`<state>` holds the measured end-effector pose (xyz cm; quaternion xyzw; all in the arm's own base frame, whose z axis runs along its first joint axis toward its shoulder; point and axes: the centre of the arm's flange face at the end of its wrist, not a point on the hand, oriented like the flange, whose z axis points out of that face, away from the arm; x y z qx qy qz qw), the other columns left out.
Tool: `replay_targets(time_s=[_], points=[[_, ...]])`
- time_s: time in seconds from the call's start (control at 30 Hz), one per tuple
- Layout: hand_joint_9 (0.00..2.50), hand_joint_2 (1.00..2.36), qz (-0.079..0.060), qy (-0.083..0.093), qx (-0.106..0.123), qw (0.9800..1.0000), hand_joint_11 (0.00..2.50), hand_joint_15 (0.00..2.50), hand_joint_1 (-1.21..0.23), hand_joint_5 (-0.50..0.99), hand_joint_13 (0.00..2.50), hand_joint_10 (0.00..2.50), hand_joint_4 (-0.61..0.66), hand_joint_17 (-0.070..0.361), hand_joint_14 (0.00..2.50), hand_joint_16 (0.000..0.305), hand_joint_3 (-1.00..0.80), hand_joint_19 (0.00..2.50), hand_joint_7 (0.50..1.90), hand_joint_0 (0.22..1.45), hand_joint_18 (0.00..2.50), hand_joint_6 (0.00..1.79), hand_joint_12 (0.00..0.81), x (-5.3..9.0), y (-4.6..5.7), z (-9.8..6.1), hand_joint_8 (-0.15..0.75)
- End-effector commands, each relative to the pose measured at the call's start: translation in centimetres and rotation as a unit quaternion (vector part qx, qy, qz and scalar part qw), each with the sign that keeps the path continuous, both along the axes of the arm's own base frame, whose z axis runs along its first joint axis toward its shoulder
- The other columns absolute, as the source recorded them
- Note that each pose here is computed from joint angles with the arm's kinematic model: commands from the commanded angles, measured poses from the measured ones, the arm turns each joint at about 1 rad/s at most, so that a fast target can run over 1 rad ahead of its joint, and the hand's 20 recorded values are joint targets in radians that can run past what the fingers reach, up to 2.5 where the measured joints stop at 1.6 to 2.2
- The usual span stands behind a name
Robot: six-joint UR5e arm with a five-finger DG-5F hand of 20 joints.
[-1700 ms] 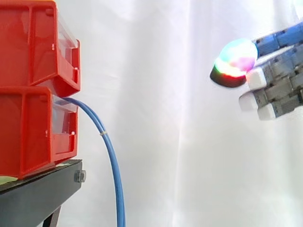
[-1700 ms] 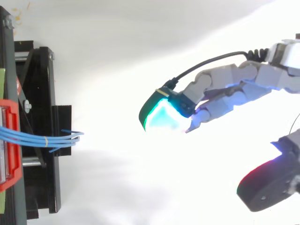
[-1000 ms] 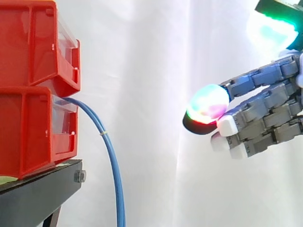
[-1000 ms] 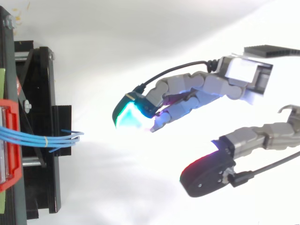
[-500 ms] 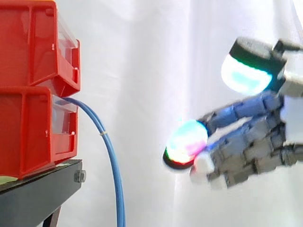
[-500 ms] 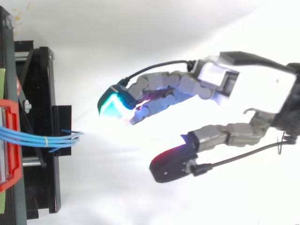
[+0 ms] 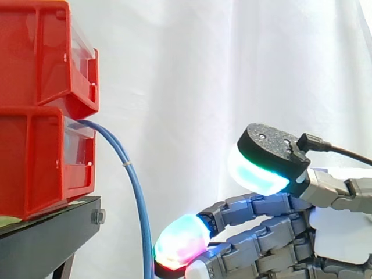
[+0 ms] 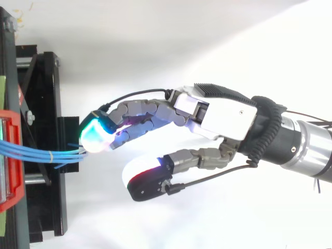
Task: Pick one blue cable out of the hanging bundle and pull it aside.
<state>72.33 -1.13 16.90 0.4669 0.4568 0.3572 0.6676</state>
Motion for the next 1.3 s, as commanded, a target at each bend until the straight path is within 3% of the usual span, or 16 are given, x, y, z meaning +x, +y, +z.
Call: replay_targets(time_s=[0.0, 0.17, 0.27, 0.4, 0.43, 0.53, 0.7, 0.73, 0.83, 0.87, 0.9, 1.03, 1.27], points=[[0.80, 1.00, -0.007, 0.000, 0.000, 1.0000, 0.16, 0.19, -0.51, -0.15, 0.54, 0.01, 0.28, 0.110, 0.01, 0.049, -0.48, 0.34, 0.73, 0.55, 0.37, 0.50, 0.355, 0.0, -0.5, -0.1, 0.305], [0.80, 1.00, -0.022, -0.001, 0.002, 0.9998, 0.15, 0.19, -0.51, -0.15, 0.54, 0.00, 0.28, 0.110, 0.01, 0.049, -0.48, 0.34, 0.74, 0.55, 0.37, 0.50, 0.356, 0.0, -1.4, -0.1, 0.308], [0.80, 1.00, -0.022, -0.001, -0.007, 0.9997, 0.16, 0.19, -0.51, -0.15, 0.54, 0.01, 0.28, 0.110, 0.01, 0.049, -0.48, 0.35, 0.74, 0.55, 0.37, 0.50, 0.356, 0.1, -1.6, -0.4, 0.306], [0.80, 1.00, -0.025, -0.004, -0.014, 0.9996, 0.16, 0.19, -0.51, -0.15, 0.54, 0.01, 0.28, 0.110, 0.01, 0.049, -0.48, 0.34, 0.73, 0.55, 0.37, 0.50, 0.357, 1.1, -1.9, -2.7, 0.306], [0.80, 1.00, -0.022, -0.013, -0.009, 0.9996, 0.15, 0.19, -0.51, -0.15, 0.54, 0.01, 0.28, 0.110, 0.01, 0.049, -0.48, 0.34, 0.74, 0.55, 0.37, 0.50, 0.357, 1.7, -2.1, -3.7, 0.305], [0.80, 1.00, -0.002, -0.042, 0.005, 0.9991, 0.16, 0.20, -0.51, -0.15, 0.54, 0.01, 0.28, 0.110, 0.01, 0.049, -0.48, 0.34, 0.74, 0.55, 0.37, 0.50, 0.357, 3.2, -1.9, -3.8, 0.305], [0.80, 1.00, 0.012, -0.050, 0.000, 0.9987, 0.15, 0.20, -0.51, -0.14, 0.53, 0.01, 0.30, 0.110, 0.01, 0.049, -0.48, 0.34, 0.77, 0.55, 0.37, 0.50, 0.355, 3.9, -0.8, -2.9, 0.304], [0.80, 1.00, 0.023, -0.062, 0.000, 0.9978, 0.16, 0.19, -0.51, -0.14, 0.53, 0.01, 0.30, 0.110, 0.01, 0.049, -0.48, 0.34, 0.77, 0.55, 0.37, 0.50, 0.355, 4.4, -0.3, -2.3, 0.305], [0.81, 1.00, 0.043, -0.069, -0.003, 0.9967, 0.16, 0.20, -0.51, -0.13, 0.53, 0.01, 0.32, 0.111, 0.01, 0.049, -0.48, 0.35, 0.79, 0.55, 0.37, 0.50, 0.357, 5.0, 0.3, -2.3, 0.307], [0.81, 1.00, 0.058, -0.075, -0.002, 0.9955, 0.15, 0.19, -0.51, -0.12, 0.53, 0.00, 0.33, 0.111, 0.01, 0.049, -0.48, 0.35, 0.80, 0.55, 0.37, 0.50, 0.356, 5.4, 0.7, -2.2, 0.307], [0.81, 1.00, 0.078, -0.077, 0.009, 0.9940, 0.16, 0.19, -0.51, -0.12, 0.53, 0.01, 0.33, 0.111, 0.01, 0.049, -0.48, 0.35, 0.81, 0.55, 0.37, 0.50, 0.356, 5.9, 1.1, -3.4, 0.309], [0.81, 1.00, 0.083, -0.080, 0.032, 0.9929, 0.16, 0.19, -0.51, -0.10, 0.53, 0.01, 0.34, 0.112, 0.01, 0.050, -0.48, 0.36, 0.85, 0.55, 0.38, 0.50, 0.355, 5.9, 1.2, -3.6, 0.308], [0.84, 1.00, 0.087, -0.071, 0.054, 0.9922, 0.16, 0.19, -0.53, -0.08, 0.54, 0.01, 0.36, 0.111, 0.01, 0.049, -0.48, 0.37, 0.94, 0.56, 0.40, 0.50, 0.350, 5.7, 0.4, -3.9, 0.313]])
